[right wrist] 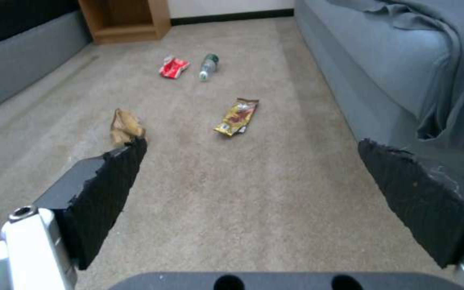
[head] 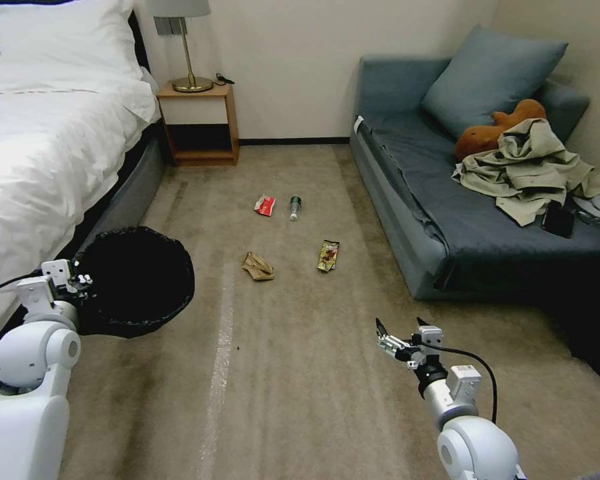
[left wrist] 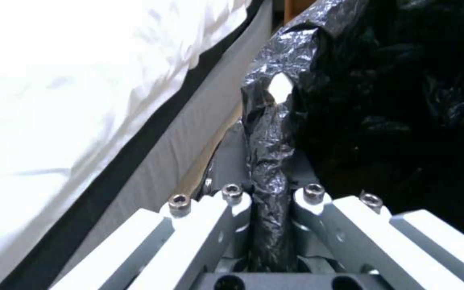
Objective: Pick up the trash bin, then pick up the garbage on the floor and place it into the trash bin.
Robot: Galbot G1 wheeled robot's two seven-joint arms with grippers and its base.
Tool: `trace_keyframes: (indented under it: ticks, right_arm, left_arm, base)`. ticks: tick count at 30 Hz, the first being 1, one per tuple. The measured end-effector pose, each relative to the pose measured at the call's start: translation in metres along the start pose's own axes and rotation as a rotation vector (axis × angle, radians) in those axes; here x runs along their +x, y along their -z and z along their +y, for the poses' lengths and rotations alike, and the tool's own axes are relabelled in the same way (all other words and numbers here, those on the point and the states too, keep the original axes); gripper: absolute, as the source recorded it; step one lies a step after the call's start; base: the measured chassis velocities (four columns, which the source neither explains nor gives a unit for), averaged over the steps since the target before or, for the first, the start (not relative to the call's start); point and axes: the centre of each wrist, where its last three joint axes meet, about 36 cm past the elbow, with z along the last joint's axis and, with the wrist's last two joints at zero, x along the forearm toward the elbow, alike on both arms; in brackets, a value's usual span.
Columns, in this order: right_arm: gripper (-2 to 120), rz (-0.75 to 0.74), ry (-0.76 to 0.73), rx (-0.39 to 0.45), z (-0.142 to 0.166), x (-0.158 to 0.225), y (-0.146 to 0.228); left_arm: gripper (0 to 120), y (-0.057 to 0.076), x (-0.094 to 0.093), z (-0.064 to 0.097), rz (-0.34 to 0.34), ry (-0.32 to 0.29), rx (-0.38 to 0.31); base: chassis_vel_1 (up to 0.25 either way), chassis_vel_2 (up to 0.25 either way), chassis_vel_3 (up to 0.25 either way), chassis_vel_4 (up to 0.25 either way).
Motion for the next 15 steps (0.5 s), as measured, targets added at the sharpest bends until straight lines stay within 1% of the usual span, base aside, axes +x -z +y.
trace_keyframes:
  ticks: [7, 15]
  right_arm:
    - [100, -0.005, -0.002, 0.001, -0.002, -0.002, -0.005]
    - [100, -0.001, 0.005, 0.01, -0.007, -0.003, -0.008]
  left_arm:
    - [4, 0.001, 0.013, -0.004, -0.01, -0.006, -0.005]
    - [4, -0.002, 0.014, -0.007, -0.002, -0.008, -0.003]
  base:
    - [0.0, 0.0, 0.0, 0.0]
    - [0.0, 0.0, 0.0, 0.0]
